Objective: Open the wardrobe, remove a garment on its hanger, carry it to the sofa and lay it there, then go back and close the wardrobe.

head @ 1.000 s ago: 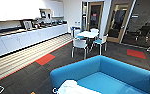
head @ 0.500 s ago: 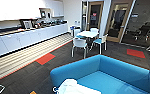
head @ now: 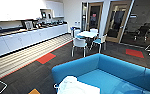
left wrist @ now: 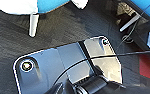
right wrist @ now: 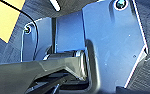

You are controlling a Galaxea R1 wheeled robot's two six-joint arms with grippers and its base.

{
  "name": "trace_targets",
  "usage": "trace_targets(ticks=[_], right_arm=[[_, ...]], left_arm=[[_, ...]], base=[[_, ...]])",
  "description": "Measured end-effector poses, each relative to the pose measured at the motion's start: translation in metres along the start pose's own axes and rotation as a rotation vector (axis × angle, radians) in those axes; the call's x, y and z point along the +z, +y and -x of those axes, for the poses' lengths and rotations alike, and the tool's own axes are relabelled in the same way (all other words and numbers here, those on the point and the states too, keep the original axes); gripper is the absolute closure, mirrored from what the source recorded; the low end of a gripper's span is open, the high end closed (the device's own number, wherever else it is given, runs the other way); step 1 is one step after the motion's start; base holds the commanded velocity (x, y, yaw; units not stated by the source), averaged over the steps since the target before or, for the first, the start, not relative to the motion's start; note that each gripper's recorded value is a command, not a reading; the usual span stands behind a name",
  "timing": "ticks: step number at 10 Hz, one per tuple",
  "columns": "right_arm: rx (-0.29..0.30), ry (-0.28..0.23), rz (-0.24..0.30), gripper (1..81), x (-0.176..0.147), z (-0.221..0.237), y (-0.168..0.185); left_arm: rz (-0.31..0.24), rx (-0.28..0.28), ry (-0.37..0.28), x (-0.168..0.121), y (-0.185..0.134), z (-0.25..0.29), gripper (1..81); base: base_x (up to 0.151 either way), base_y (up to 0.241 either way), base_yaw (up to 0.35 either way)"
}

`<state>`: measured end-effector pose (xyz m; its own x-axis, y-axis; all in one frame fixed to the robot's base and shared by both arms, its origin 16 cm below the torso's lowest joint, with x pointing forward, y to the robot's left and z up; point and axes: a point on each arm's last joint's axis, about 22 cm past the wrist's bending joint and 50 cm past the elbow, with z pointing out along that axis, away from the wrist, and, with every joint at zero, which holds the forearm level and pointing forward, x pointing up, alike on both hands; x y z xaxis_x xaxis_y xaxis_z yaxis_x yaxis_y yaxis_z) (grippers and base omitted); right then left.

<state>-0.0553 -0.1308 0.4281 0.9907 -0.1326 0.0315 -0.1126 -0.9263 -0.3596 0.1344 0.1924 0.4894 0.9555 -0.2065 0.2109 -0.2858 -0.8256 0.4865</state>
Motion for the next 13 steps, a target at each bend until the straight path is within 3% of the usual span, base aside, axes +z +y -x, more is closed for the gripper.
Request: trace_targets(ticks=[6,13], right_arm=[[0.001,-0.003,-0.001,1.0,0.0001,0.0031,-0.0012],[-0.001,-0.003,-0.001,1.0,0.0001,0.0028,-0.0016]], left_arm=[[-0.02,0.014,-0.008,0.0053,-0.0045,0.0062,1.0],[-0.021,0.015,-0.01,0.0082,-0.0026,0.0063,1.0]], base=[[-0.098,0.0,0.0],[0.0,0.0,0.0]])
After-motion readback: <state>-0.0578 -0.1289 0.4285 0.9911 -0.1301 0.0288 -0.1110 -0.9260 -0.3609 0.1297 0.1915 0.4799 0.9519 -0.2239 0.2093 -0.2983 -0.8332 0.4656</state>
